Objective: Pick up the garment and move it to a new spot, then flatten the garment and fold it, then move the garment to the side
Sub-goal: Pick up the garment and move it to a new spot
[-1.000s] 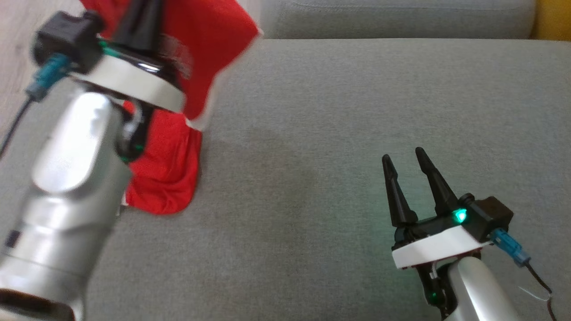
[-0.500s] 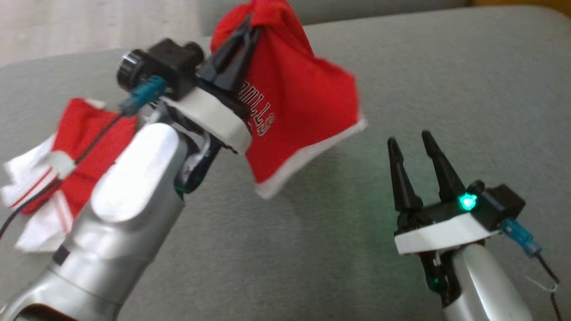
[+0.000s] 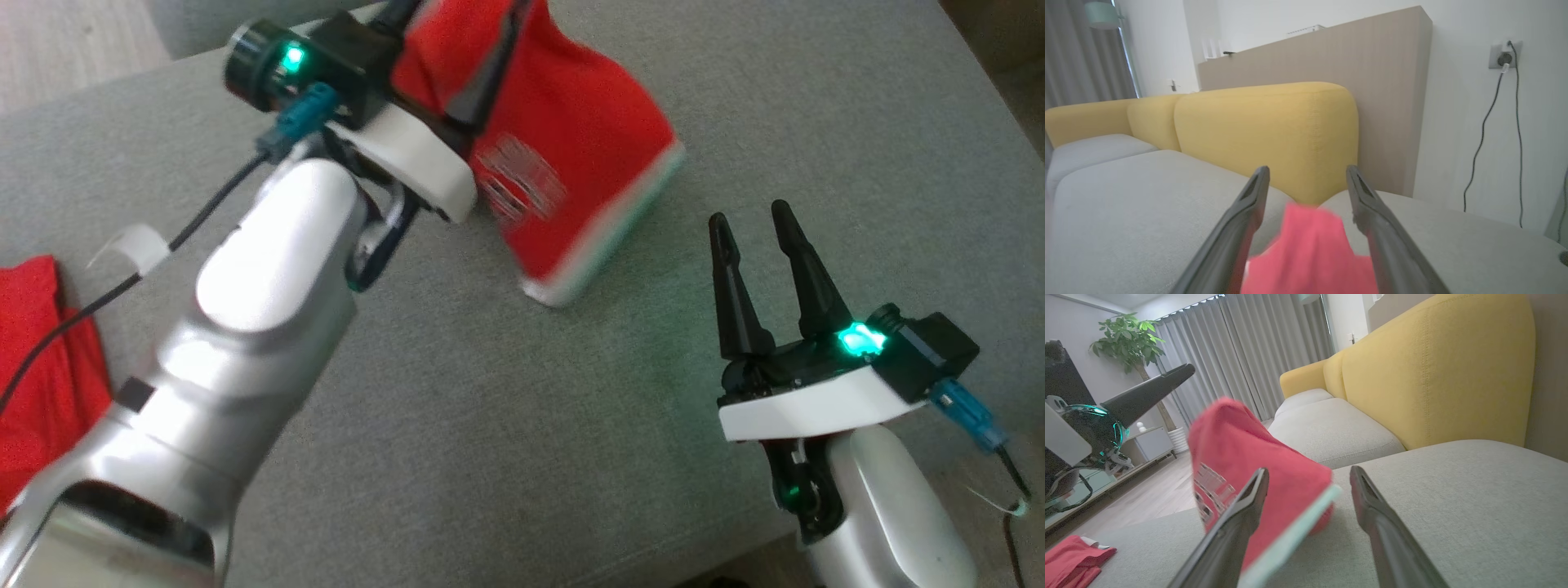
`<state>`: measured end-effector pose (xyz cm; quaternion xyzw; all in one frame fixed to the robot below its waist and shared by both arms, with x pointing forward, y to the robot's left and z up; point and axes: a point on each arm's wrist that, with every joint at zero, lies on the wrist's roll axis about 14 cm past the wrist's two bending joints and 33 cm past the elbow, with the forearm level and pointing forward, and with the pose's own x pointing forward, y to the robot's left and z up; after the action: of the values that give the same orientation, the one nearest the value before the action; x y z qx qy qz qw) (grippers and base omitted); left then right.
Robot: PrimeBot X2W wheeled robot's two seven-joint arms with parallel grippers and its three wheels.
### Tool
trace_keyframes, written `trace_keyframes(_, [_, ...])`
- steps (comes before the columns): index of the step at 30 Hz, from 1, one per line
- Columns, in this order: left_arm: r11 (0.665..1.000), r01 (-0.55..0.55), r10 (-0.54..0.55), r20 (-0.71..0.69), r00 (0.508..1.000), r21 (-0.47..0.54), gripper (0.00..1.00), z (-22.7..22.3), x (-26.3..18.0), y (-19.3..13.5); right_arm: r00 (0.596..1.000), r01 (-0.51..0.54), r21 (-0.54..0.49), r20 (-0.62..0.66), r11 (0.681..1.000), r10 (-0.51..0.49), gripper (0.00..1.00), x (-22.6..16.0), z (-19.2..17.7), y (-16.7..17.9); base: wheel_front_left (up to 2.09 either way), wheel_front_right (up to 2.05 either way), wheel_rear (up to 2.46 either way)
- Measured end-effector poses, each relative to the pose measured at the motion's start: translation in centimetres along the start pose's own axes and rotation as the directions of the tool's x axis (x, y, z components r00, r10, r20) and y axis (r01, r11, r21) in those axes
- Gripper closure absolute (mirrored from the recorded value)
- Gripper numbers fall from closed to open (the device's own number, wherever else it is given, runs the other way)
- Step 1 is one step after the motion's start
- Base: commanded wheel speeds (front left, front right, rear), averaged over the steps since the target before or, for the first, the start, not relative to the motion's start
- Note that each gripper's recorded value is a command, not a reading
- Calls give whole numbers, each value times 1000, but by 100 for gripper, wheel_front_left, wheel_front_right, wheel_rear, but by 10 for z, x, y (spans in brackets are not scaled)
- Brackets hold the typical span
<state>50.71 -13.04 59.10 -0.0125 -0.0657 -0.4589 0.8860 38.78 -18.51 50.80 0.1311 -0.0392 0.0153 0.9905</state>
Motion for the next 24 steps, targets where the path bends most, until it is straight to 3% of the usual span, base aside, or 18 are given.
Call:
trace_keyframes(6, [992, -123, 123, 15, 992, 20, 0, -10, -19, 41, 1000, -17, -9, -4, 1000, 17, 0, 3, -3, 5, 0, 0, 0])
trace_keyframes(13, [946, -323, 323, -41, 945, 11, 0, -32, -99, 81, 994, -108, -47, -5, 993, 108, 0, 15, -6, 32, 0, 0, 0])
trace_keyframes(17, [917, -399, 398, -73, 914, 6, 0, -44, -141, 85, 989, -147, -58, -25, 988, 145, 0, 16, -14, 44, 0, 0, 0])
trace_keyframes(24, [827, -562, 556, -107, 824, -24, 0, -58, -228, 69, 974, -224, -45, -42, 974, 222, 0, 16, -21, 72, 0, 0, 0])
